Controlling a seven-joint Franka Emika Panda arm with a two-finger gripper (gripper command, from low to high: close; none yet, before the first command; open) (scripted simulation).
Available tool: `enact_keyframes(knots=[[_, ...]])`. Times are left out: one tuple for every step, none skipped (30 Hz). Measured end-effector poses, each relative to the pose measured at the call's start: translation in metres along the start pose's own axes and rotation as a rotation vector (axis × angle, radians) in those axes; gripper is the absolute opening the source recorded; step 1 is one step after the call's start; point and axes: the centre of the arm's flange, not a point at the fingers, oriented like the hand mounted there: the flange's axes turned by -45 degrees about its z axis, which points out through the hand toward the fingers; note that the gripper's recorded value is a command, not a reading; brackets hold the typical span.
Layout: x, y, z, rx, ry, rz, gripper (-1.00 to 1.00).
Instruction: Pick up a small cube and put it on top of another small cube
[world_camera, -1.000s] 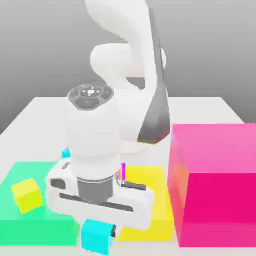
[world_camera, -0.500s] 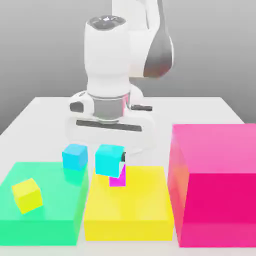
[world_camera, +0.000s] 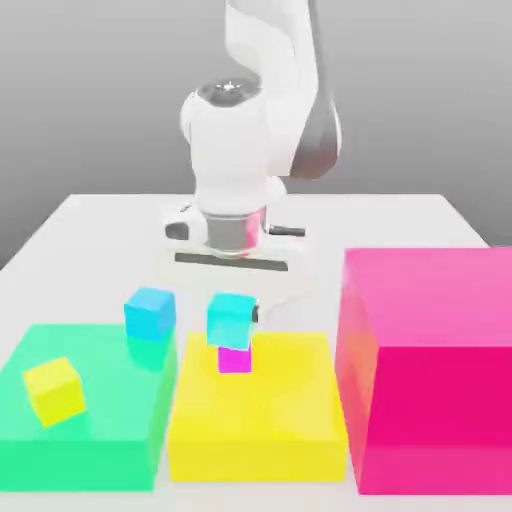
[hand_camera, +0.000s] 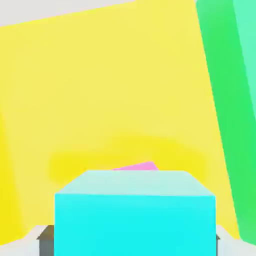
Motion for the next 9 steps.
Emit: enact_keyframes(knots=[[0.000,0.000,0.000,0.000,0.000,0.000,1.00],[0.000,0.000,0.000,0.000,0.000,0.000,1.00],[0.000,0.000,0.003,-0.001,0.000,0.000,1.00],[0.000,0.000,-0.001,-0.001,0.000,0.000,1.00],[0.001,0.000,-0.008,-0.001,0.000,0.000,1.00],[0.001,0.000,-0.017,-0.001,0.000,0.000,1.00],[0.002,0.000,-0.026,-0.001,0.000,0.000,1.00],[0.002,0.000,-0.036,-0.001,0.000,0.000,1.00],[0.001,0.000,-0.047,-0.001,0.000,0.000,1.00]])
